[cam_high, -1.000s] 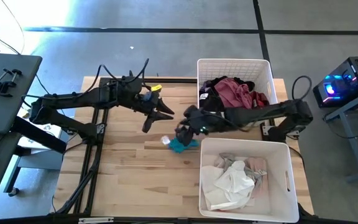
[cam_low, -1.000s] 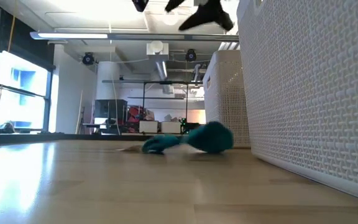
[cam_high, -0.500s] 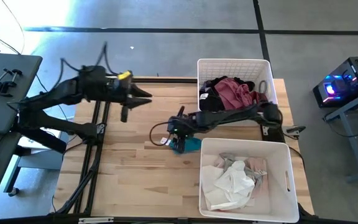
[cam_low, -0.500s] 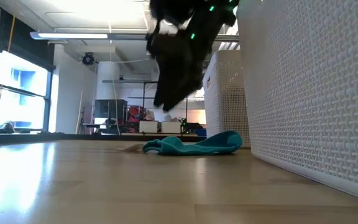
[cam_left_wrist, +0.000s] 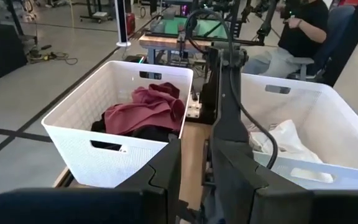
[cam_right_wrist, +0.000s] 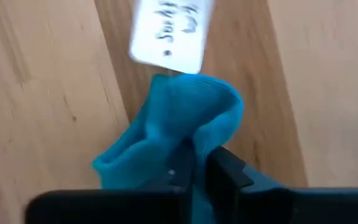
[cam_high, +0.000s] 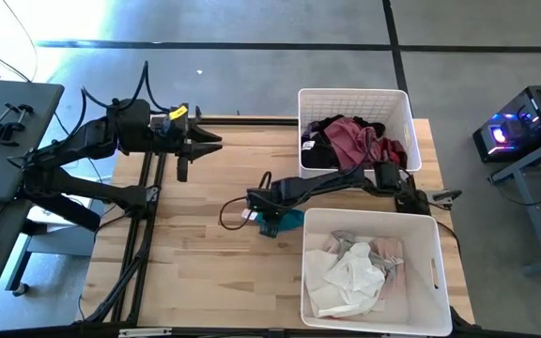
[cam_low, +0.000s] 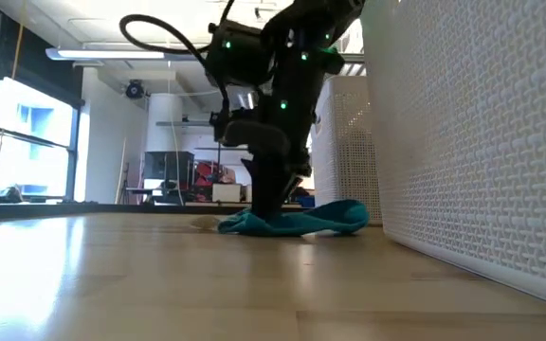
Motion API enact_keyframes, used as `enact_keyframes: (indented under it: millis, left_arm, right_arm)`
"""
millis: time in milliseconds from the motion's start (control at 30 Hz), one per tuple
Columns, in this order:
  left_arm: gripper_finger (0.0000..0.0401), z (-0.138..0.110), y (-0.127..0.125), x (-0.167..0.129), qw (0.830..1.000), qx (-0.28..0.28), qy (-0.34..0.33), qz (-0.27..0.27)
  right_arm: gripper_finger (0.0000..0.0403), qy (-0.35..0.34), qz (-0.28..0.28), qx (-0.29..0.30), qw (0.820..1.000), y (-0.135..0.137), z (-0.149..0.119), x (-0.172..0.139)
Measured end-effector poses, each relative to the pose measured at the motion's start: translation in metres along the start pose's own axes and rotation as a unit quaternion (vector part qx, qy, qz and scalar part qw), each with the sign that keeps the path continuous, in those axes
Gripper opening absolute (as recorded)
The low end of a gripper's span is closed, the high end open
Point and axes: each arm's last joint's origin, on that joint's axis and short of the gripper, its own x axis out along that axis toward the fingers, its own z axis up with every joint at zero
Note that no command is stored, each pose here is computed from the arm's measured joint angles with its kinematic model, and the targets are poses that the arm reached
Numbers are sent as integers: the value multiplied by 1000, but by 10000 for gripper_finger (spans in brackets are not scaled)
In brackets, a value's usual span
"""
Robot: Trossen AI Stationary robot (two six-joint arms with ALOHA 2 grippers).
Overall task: Sort clothes
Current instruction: Put the blue sock into the bottom bin
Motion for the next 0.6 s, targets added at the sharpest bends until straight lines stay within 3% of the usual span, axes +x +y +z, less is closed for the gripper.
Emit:
enact_keyframes:
  millis: [133, 333, 467, 600]
  left_arm:
    - [78, 0, 1, 0, 1000, 1, 0, 10]
    - [78, 0, 1, 0, 1000, 14, -2, 23]
    - [78, 0, 1, 0, 1000, 14, -1, 24]
    - [78, 0, 1, 0, 1000, 14, 2, 24]
  right_arm:
    - [15, -37, -5, 0, 999, 3, 14, -38]
    - [5, -130, 8, -14, 991, 12, 28, -159]
    - [5, -155, 93, -21, 983, 25, 4, -242]
    - [4, -149, 178, -5, 973, 43, -39, -300]
